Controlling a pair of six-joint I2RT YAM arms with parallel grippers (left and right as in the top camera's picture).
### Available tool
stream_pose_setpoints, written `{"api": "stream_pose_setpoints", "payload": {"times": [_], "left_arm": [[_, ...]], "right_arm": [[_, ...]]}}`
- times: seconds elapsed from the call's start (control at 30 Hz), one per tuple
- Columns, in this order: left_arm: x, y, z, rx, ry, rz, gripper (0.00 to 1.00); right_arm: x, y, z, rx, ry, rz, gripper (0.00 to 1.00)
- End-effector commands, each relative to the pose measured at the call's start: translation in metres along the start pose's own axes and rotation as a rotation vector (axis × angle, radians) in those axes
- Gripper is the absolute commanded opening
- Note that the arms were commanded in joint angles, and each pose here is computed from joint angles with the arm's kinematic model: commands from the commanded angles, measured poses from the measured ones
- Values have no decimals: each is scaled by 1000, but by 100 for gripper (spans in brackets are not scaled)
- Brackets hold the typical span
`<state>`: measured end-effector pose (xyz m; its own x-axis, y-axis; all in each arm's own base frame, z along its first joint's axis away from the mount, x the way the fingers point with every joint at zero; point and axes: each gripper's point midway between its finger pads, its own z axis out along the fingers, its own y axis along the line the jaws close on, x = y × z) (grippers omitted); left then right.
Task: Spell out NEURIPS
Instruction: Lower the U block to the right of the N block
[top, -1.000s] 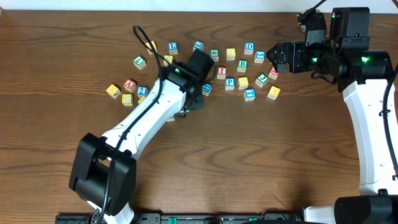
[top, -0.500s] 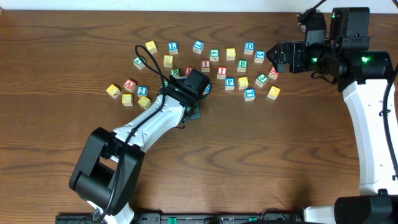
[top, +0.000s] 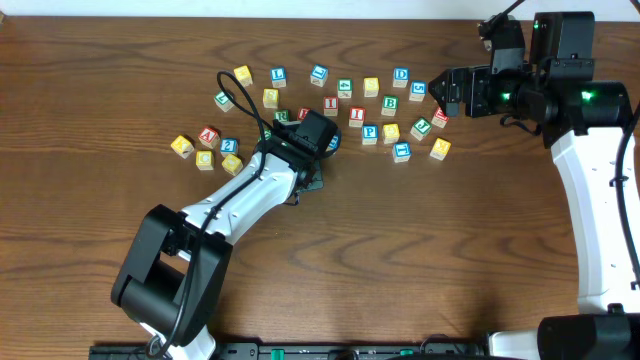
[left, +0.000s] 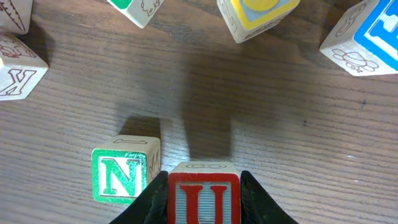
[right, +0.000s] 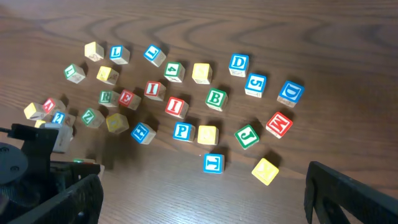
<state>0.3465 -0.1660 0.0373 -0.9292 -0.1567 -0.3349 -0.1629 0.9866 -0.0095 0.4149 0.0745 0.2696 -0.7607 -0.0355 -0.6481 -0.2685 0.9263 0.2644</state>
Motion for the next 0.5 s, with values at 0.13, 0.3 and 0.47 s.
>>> {"api": "stream_pose_setpoints", "payload": {"times": [0.13,0.3,0.47], "left_arm": [[7,5,10,-18,3,-12,27],[8,5,14,-20,6,-11,27],[9,6,14,-23,8,-10,27]], "right_arm": [[2,-1,2,-6,7,-5,99],[2,-1,2,-6,7,-6,99],[2,-1,2,-6,7,-5,99]]}}
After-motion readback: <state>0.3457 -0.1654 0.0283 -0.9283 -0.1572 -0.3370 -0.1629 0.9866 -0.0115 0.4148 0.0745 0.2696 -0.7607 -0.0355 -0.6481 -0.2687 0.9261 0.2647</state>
